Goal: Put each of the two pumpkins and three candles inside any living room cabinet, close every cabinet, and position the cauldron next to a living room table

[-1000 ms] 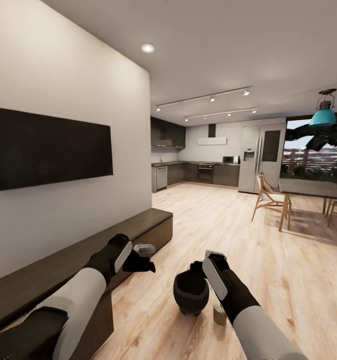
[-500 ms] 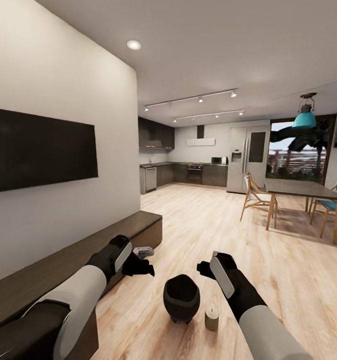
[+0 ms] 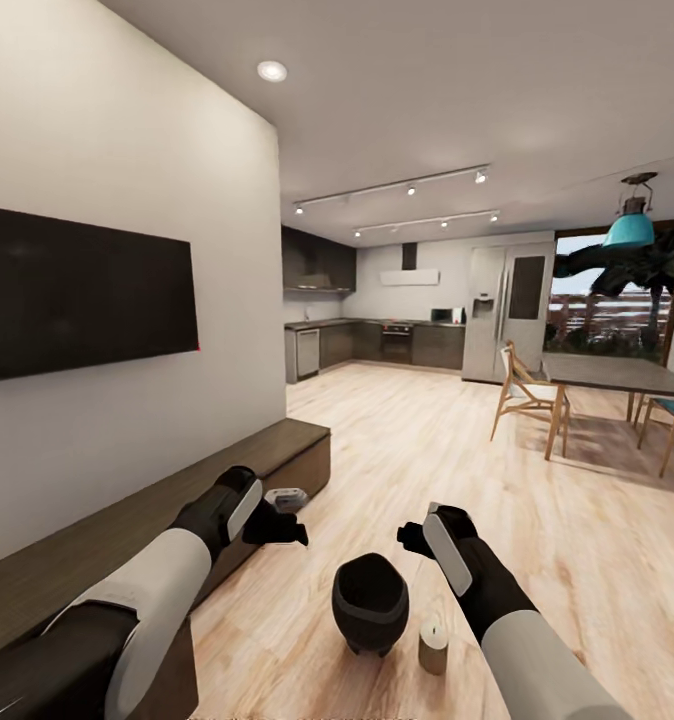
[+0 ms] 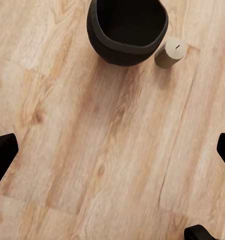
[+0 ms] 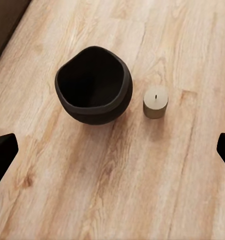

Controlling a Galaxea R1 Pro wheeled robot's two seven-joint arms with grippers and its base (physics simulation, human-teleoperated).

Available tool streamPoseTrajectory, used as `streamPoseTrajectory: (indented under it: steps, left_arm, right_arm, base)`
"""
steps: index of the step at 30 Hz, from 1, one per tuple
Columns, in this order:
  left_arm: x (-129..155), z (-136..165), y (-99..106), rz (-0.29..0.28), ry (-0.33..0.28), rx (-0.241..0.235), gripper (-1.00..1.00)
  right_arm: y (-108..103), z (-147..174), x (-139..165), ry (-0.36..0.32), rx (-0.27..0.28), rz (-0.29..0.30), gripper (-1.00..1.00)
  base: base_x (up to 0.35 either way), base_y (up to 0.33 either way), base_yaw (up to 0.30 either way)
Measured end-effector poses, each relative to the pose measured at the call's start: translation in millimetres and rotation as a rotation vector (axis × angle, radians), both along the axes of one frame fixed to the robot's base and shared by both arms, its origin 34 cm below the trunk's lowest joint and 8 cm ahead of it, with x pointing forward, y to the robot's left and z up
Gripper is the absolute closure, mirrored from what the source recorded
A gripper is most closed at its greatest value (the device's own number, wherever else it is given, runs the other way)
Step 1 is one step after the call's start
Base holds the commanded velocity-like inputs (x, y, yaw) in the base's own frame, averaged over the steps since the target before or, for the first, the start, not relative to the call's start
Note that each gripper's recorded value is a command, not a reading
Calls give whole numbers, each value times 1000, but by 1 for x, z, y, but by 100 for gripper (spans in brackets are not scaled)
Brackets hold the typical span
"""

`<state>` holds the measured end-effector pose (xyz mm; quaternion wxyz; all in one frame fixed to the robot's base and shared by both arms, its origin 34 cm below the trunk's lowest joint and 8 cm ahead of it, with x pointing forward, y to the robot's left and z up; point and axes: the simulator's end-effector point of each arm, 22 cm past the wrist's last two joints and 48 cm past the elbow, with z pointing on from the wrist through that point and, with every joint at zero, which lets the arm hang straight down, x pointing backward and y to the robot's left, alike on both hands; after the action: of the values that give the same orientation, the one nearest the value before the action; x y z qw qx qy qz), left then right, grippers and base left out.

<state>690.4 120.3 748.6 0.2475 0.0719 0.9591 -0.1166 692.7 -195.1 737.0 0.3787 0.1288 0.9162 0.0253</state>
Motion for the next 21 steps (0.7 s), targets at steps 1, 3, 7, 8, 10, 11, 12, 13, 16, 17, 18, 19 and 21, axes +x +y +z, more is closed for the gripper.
streamPoseTrajectory:
  steps: [1,3,7,8,10,11,12,13,16,17,18,19,21]
  left_arm:
    - [3,4,1,1,-11,-1,-100]
    - [5,7,2,1,-18,-2,-100]
    - [8,12,2,-1,-29,-1,-100]
    - [10,16,2,-2,-40,-1,-100]
    - [12,18,2,-2,-49,-1,-100]
    - [14,21,2,-2,-57,-2,-100]
    - [15,21,2,-3,-59,-2,-100]
    - [16,22,2,-3,-61,-2,-100]
    - [17,23,2,-3,-66,-3,-100]
    - [17,23,2,-3,-66,-3,-100]
    - [17,23,2,-3,-66,-4,-100]
    - [17,23,1,-3,-66,-6,-100]
    - [18,23,1,-3,-66,-7,-100]
  right_arm:
    - [-5,-1,0,2,-5,-5,-100]
    - [-11,-4,1,6,-9,-12,-100]
    - [-33,-11,0,23,25,-66,-100]
    - [-41,-15,-1,38,45,-90,-100]
    - [-46,-22,-5,64,59,-100,-100]
    - [-50,-27,-9,90,64,-101,-100]
    - [-52,-30,-10,102,67,-101,-100]
    - [-53,-32,-11,111,68,-102,-100]
    - [-58,-36,-14,133,75,-103,-100]
    - [-59,-37,-14,135,76,-103,-100]
    - [-59,-37,-15,136,77,-103,-100]
    - [-59,-37,-15,137,77,-101,-100]
    - [-59,-37,-15,137,75,-99,-100]
  base:
    - [4,0,69]
    - [3,0,69]
    - [1,0,69]
    - [1,0,69]
    - [0,0,69]
    - [0,0,69]
    - [0,0,69]
    - [0,0,56]
    - [0,0,32]
    - [0,0,18]
    - [0,0,9]
    - [0,0,7]
    - [0,0,5]
